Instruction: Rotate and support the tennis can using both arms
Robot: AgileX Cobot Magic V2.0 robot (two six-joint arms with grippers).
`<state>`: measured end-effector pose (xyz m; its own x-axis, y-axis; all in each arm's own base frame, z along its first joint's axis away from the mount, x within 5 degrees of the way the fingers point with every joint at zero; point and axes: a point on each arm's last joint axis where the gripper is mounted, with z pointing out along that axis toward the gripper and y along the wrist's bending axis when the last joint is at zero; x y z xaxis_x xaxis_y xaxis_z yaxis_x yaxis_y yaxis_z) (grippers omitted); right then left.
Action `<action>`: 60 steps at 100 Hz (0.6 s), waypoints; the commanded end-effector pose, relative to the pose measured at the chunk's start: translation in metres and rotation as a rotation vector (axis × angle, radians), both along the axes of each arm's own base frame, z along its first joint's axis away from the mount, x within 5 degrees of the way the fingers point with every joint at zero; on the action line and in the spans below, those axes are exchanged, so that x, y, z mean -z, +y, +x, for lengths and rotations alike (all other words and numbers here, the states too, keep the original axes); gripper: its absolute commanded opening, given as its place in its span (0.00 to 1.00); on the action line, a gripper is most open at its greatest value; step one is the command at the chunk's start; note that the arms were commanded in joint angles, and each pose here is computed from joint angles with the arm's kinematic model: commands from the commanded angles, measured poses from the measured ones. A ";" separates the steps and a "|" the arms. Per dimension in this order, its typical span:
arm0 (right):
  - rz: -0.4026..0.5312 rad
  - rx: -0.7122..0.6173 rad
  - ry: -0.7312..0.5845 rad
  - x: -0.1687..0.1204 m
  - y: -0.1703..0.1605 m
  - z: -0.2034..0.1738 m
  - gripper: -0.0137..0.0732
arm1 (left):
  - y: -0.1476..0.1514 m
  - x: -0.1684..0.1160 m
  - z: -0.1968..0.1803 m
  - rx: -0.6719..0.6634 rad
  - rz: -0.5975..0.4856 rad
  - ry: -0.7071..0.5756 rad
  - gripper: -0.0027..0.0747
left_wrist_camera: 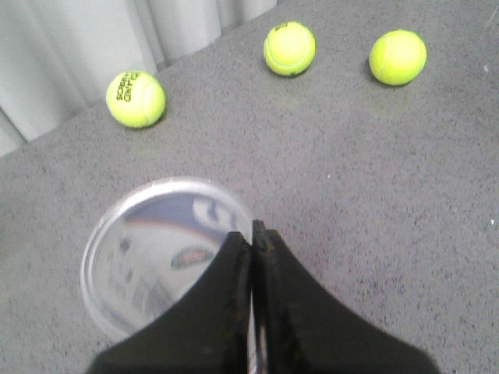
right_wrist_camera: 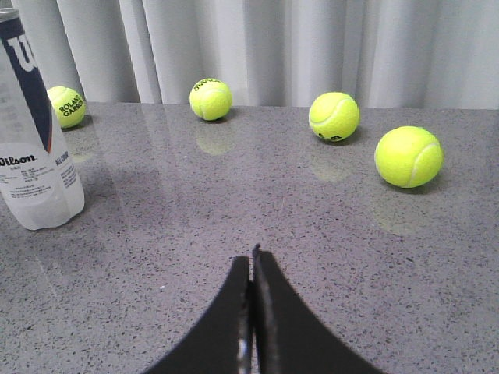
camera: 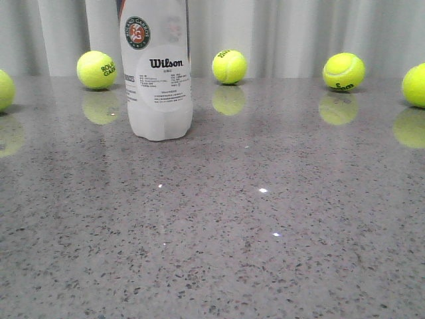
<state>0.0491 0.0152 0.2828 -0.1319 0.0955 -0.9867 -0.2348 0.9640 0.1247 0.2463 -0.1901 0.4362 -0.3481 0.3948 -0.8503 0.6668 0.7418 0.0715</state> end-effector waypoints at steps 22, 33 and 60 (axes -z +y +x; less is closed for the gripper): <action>0.015 0.020 -0.096 -0.016 -0.002 0.000 0.09 | 0.036 0.019 -0.048 -0.019 -0.138 -0.149 0.01; 0.015 0.020 -0.096 -0.016 -0.002 0.000 0.09 | 0.050 0.037 -0.066 -0.020 -0.133 -0.142 0.01; 0.015 0.020 -0.096 -0.016 -0.002 0.000 0.09 | 0.080 0.084 -0.097 -0.035 -0.026 -0.073 0.01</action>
<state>0.0491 0.0152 0.2828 -0.1319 0.0955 -0.9867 -0.2348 0.9640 0.1247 0.1542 -0.1184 0.3447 -0.3595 0.3964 -0.8448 0.6544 0.7524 0.0745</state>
